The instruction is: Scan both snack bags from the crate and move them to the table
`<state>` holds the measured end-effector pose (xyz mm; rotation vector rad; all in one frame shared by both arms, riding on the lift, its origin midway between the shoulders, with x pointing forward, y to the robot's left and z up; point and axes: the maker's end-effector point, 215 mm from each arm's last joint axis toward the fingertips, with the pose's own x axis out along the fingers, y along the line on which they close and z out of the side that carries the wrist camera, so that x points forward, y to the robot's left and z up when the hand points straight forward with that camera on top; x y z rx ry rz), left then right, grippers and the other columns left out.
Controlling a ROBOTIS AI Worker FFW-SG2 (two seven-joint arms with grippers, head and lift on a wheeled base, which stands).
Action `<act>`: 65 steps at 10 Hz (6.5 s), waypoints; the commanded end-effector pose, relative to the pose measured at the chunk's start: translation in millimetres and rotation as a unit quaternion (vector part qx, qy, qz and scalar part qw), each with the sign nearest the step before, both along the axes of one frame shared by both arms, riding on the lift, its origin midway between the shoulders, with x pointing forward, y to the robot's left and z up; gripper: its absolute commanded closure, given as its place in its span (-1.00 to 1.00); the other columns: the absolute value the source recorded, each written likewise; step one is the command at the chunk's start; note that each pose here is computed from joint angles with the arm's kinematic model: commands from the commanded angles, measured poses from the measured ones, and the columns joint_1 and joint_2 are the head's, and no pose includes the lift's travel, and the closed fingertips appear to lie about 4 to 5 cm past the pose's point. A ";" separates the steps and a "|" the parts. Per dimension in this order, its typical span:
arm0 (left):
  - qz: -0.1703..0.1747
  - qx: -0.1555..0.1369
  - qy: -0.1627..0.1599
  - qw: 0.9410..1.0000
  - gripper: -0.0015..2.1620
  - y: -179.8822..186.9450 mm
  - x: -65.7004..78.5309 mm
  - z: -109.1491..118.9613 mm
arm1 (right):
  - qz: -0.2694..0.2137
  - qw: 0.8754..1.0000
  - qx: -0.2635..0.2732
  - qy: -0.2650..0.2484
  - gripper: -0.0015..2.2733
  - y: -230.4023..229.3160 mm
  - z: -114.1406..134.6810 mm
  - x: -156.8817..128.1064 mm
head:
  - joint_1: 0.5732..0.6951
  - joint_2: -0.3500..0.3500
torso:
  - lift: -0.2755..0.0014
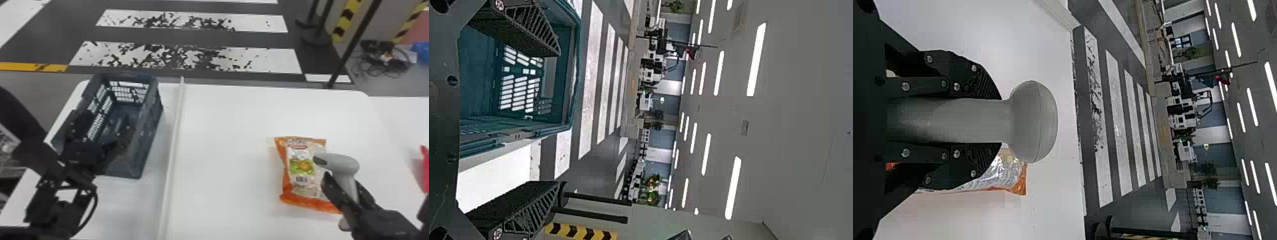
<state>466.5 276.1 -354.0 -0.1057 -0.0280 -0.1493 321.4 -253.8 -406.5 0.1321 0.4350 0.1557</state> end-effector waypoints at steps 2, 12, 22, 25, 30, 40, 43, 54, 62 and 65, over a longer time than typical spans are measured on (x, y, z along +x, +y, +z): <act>0.000 0.002 -0.011 1.000 -0.92 2.2 -1.9 3.7 | 0.006 1.000 -0.019 0.001 0.98 17.8 -27.8 -6.6 | 1.00 0.12 | 0.36; 0.007 0.001 -0.027 1.000 -0.92 10.8 -8.3 8.3 | 0.002 0.998 -0.041 0.051 0.98 13.3 -109.3 -5.0 | 1.00 0.18 | 0.36; 0.008 0.004 -0.027 1.000 -0.92 14.3 -7.5 8.5 | -0.119 0.991 0.005 0.059 0.98 -163.2 -70.7 64.0 | 1.00 -0.38 | 0.36; 0.009 0.005 -0.024 1.000 -0.92 14.6 -8.6 6.3 | -0.116 0.990 -0.003 0.078 0.98 -190.7 -110.7 68.4 | 1.00 -0.51 | 0.36; 0.007 0.006 -0.027 1.000 -0.92 14.7 -7.4 8.8 | -0.111 0.989 -0.034 0.093 0.49 -204.4 -152.7 71.6 | 1.00 -0.62 | 0.36; 0.005 0.010 -0.027 1.000 -0.92 15.5 -3.8 9.8 | 0.037 0.969 0.150 0.192 -0.94 -87.8 -52.3 48.6 | 1.00 -0.29 | 0.36; 0.005 0.012 -0.024 1.000 -0.92 17.0 -7.9 7.4 | 0.088 0.950 0.159 0.252 -0.93 -59.5 -93.2 50.8 | 1.00 -0.14 | 0.36; 0.002 0.020 -0.016 1.000 -0.92 15.5 -3.8 -0.1 | 0.154 0.955 0.122 0.224 0.97 -50.5 -122.7 94.3 | 1.00 -0.04 | 0.36; -0.002 0.030 0.000 1.000 -0.92 12.4 -11.5 -15.5 | -0.075 0.986 0.150 -0.009 0.97 -232.1 42.7 195.2 | 1.00 -0.36 | 0.36; -0.009 0.032 -0.001 0.999 -0.92 5.9 -8.1 -14.5 | -0.264 0.959 0.092 -0.046 0.97 -374.5 13.2 169.4 | 1.00 -0.86 | 0.36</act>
